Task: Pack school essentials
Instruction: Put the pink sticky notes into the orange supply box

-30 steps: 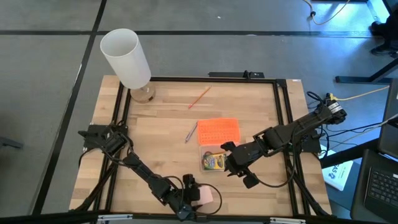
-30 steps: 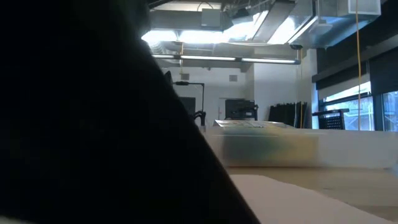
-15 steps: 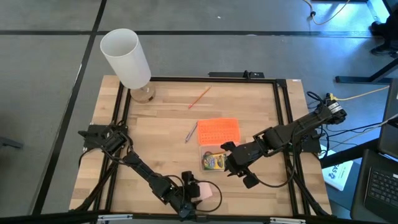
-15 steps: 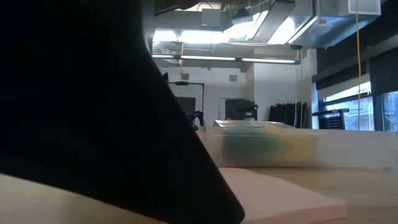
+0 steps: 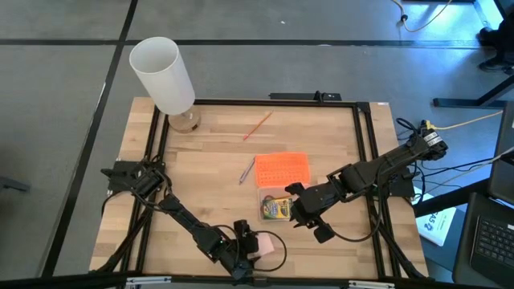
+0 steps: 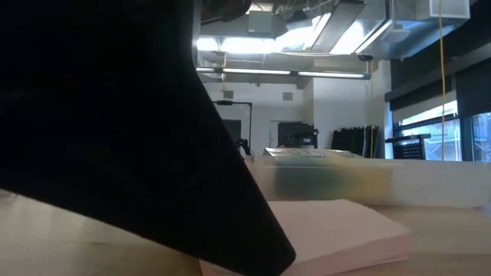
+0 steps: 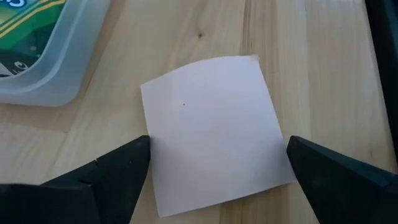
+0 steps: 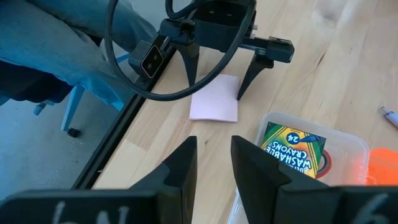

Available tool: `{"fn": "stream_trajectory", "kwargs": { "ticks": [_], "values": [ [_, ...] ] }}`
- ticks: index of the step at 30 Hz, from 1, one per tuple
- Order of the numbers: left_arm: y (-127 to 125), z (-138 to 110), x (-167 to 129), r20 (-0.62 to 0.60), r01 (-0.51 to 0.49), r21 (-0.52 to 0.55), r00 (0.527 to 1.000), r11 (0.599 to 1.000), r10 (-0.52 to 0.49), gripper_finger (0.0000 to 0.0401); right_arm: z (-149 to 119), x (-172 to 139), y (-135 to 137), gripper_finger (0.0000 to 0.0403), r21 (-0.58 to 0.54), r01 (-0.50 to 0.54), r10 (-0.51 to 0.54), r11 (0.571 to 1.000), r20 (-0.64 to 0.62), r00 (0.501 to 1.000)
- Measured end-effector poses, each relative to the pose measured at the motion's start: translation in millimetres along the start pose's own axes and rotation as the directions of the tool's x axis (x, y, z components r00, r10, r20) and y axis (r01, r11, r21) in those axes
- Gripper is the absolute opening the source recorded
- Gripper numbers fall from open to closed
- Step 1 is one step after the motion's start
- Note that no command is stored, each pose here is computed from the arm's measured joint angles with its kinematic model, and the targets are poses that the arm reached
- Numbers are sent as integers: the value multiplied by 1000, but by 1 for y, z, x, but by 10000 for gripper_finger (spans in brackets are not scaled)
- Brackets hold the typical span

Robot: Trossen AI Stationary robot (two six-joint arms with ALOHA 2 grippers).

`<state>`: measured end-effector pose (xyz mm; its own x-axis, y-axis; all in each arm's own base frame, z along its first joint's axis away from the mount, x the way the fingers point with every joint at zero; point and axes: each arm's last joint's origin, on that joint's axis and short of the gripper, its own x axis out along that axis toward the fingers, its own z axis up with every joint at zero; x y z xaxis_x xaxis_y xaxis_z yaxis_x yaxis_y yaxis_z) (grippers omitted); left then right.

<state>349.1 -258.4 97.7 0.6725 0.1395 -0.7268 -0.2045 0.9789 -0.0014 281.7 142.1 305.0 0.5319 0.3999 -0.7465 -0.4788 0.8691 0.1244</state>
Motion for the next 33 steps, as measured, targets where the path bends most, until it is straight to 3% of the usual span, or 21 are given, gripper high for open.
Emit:
{"fn": "stream_trajectory", "kwargs": {
  "ticks": [17,26,33],
  "values": [
    [-2,4,-22,21,-11,15,1000,1000,11,350,0,0,0,101,0,0,0,1000,0,1000],
    [1,24,-48,61,11,-3,998,1000,-11,350,0,0,0,101,1,0,0,1000,1,1000],
    [0,25,-49,63,25,-15,998,1000,-24,354,0,0,0,101,-1,0,0,1000,5,1000]
  ]
}}
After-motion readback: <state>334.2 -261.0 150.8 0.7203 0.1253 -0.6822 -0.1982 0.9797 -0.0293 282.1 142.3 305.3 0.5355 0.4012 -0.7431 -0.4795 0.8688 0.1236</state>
